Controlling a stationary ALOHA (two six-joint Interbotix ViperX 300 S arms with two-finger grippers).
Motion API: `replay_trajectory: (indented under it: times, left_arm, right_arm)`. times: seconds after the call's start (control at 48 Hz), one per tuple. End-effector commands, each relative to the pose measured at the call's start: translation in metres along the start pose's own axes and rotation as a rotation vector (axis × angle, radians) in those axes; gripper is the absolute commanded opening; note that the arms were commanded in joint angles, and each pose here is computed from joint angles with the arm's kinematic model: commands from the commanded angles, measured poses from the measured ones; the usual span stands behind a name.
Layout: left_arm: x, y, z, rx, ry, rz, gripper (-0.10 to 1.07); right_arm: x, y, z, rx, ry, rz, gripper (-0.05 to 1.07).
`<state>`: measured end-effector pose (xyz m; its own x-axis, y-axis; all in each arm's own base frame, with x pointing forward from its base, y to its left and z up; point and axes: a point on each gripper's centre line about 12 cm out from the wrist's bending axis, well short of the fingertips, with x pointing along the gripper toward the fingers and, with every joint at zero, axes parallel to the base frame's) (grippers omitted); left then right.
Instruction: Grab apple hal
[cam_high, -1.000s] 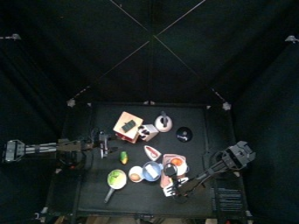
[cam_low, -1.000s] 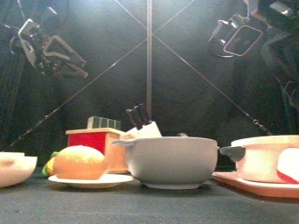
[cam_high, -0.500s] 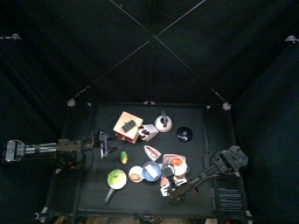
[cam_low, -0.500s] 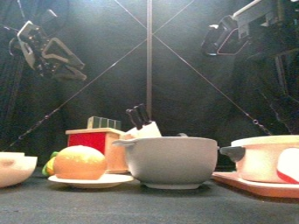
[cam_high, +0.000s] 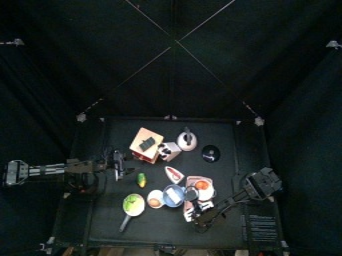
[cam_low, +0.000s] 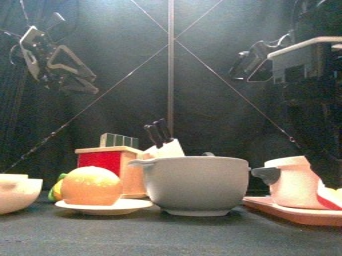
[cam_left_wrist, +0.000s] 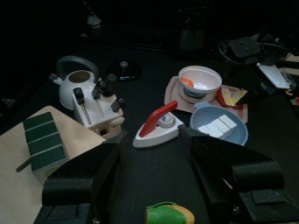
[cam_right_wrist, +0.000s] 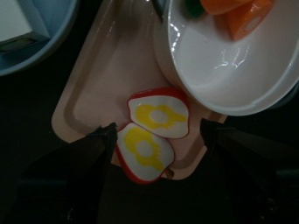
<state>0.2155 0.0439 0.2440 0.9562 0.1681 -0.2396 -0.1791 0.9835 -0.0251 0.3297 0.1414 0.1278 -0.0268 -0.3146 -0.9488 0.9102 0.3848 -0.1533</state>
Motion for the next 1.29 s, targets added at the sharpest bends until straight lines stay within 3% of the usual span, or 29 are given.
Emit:
replay_trajectory:
  times: [0.0,0.458,0.854,1.271]
  left_arm:
    - [0.001,0.001,0.004,-0.006,-0.012,0.002,0.87]
    - [0.000,0.002,0.003,-0.008,-0.011,0.006,0.87]
    - [0.001,0.002,0.002,-0.008,-0.005,0.007,0.87]
    - [0.001,0.003,0.001,-0.008,0.005,0.014,0.87]
  right_arm:
    - [-0.004,0.002,0.004,0.011,0.002,0.036,1.04]
    - [0.015,-0.002,0.005,0.005,0.001,0.018,1.04]
    - [0.019,0.007,0.007,-0.018,-0.007,0.098,1.04]
    - [0.023,0.007,0.006,-0.024,-0.004,0.095,1.03]
